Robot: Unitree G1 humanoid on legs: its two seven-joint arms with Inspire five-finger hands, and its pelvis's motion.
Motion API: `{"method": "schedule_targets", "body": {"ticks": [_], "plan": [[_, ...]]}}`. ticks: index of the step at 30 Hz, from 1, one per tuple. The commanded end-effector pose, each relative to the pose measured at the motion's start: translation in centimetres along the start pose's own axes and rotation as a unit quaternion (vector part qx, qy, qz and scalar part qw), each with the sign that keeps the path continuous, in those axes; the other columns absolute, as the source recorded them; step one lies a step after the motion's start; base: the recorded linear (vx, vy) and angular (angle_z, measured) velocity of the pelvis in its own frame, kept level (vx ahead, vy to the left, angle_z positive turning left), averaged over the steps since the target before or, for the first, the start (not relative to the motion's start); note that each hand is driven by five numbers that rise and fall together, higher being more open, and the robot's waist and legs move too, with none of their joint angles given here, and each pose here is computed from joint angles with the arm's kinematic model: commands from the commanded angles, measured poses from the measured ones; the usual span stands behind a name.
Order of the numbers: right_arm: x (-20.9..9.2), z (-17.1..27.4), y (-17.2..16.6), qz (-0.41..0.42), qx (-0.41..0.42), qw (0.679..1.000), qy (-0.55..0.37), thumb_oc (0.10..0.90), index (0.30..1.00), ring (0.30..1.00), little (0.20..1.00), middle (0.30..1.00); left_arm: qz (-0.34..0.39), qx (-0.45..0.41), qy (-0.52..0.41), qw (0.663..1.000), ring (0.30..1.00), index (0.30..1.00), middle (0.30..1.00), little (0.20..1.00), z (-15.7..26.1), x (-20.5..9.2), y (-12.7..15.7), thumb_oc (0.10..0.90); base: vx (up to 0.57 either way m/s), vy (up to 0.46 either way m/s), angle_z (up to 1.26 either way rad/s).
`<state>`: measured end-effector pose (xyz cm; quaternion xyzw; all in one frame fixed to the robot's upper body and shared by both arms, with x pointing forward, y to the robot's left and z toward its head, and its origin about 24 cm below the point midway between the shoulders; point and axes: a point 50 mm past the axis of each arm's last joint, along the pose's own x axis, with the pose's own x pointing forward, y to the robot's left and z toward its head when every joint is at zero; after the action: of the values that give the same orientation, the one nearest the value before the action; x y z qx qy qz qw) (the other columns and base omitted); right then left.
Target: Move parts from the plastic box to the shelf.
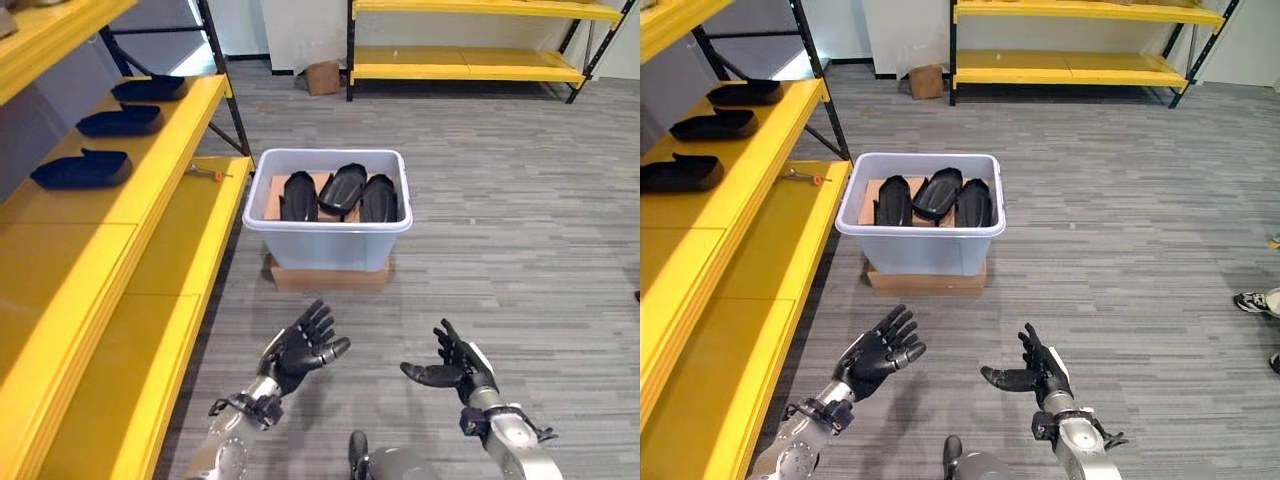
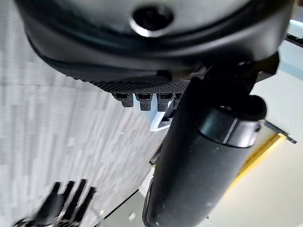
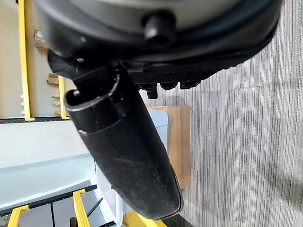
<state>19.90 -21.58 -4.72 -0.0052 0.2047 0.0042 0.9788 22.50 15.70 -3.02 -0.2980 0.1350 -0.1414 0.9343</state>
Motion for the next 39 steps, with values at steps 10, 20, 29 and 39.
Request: {"method": "schedule_targets", "body": {"ticks": [10, 20, 29, 39], "plan": [[-0.4, 2.6, -1.7, 0.005, -0.045, 0.996, -0.075, 0.9, 1.0, 1.0, 1.0, 1.0, -0.02, 0.01, -0.082, 0.996, 1.0, 1.0, 1.0, 1.0, 2.5, -0.6, -0.3, 0.9, 0.18, 0.141, -0.15], [-0.7, 3.4, -1.9, 0.034, -0.095, 0.99, -0.094, 0.9, 1.0, 1.0, 1.0, 1.0, -0.011, 0.024, -0.088, 0.996, 1.0, 1.0, 1.0, 1.0, 2.5, -1.4, 0.9, 0.9, 0.21, 0.261, -0.39], [-0.2, 6.2, -0.6, -0.02, -0.166, 0.97, -0.176, 0.9, 1.0, 1.0, 1.0, 1.0, -0.02, 0.066, -0.041, 0.997, 1.0, 1.0, 1.0, 1.0, 2.3, -0.7, 0.7, 0.9, 0.14, 0.25, 0.08], [1.1, 6.8, 0.5, -0.002, -0.097, 0.978, -0.183, 0.9, 1.0, 1.0, 1.0, 1.0, -0.047, 0.077, -0.026, 0.996, 1.0, 1.0, 1.0, 1.0, 2.7, -1.0, 0.7, 0.9, 0.07, 0.156, -0.16]]}}
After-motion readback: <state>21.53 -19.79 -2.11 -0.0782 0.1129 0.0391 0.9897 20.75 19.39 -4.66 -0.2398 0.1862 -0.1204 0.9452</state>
